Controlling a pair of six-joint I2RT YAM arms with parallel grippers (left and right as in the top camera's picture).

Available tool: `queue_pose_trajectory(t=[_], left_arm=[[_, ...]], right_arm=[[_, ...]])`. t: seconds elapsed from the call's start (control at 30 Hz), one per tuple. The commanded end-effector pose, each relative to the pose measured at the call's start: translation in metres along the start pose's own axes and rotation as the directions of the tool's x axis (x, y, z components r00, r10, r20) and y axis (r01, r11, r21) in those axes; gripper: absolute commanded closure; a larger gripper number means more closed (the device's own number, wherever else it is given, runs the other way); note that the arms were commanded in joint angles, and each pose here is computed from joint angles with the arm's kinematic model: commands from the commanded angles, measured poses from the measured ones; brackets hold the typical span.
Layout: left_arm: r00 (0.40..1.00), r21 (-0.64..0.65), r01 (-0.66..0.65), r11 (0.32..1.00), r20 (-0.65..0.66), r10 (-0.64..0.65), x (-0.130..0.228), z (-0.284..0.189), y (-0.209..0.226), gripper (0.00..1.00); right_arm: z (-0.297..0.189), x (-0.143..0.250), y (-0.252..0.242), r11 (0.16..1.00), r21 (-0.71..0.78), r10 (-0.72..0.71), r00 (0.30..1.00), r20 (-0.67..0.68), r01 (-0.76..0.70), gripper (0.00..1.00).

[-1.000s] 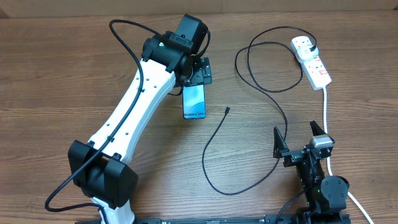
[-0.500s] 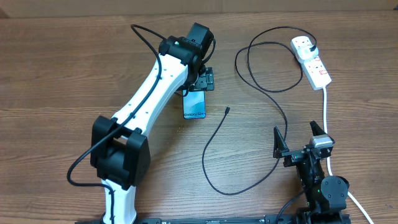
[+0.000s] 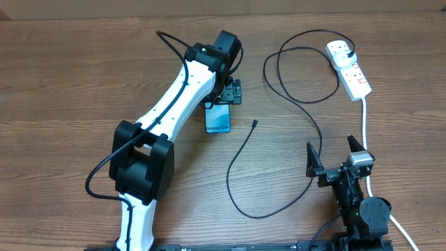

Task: Plug charger to phone and switch on socket
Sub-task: 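Close the left gripper on the smartphone's long edges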

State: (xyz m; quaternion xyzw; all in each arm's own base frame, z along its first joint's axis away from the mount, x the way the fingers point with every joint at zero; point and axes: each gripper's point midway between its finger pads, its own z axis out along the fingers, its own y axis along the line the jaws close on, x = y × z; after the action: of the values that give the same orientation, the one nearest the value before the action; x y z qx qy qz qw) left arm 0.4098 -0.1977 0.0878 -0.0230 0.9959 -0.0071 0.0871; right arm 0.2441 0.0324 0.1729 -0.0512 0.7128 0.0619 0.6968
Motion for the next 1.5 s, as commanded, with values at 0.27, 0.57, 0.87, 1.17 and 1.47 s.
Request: queue_pose_trajectory(t=[0.27, 0.57, 0.87, 1.17, 1.47], left_arm=[[0.997, -0.013, -0.046, 0.999, -0.056, 0.045, 0.008, 0.024, -0.001, 0.0], [0.997, -0.017, 0.055, 0.998, -0.06, -0.056, 0.008, 0.031, -0.002, 0.0], [0.991, -0.043, 0.08, 0.996, -0.103, -0.084, 0.013, 0.058, -0.001, 0.0], [0.992, -0.054, 0.079, 0.995, -0.094, -0.084, 0.01, 0.061, 0.003, 0.0], [0.991, -0.039, 0.089, 0.995, -0.1, -0.093, 0.007, 0.073, 0.002, 0.0]], right_arm=[[0.0, 0.002, 0.0, 1.0, 0.0, 0.005, 1.0, 0.002, -0.005, 0.0], [0.0, 0.002, 0.0, 1.0, 0.0, 0.005, 1.0, 0.002, -0.005, 0.0], [0.0, 0.002, 0.0, 1.0, 0.0, 0.005, 1.0, 0.002, -0.005, 0.0], [0.0, 0.002, 0.0, 1.0, 0.0, 0.005, 1.0, 0.002, -0.005, 0.0], [0.0, 0.002, 0.0, 1.0, 0.0, 0.005, 1.0, 0.002, -0.005, 0.0]])
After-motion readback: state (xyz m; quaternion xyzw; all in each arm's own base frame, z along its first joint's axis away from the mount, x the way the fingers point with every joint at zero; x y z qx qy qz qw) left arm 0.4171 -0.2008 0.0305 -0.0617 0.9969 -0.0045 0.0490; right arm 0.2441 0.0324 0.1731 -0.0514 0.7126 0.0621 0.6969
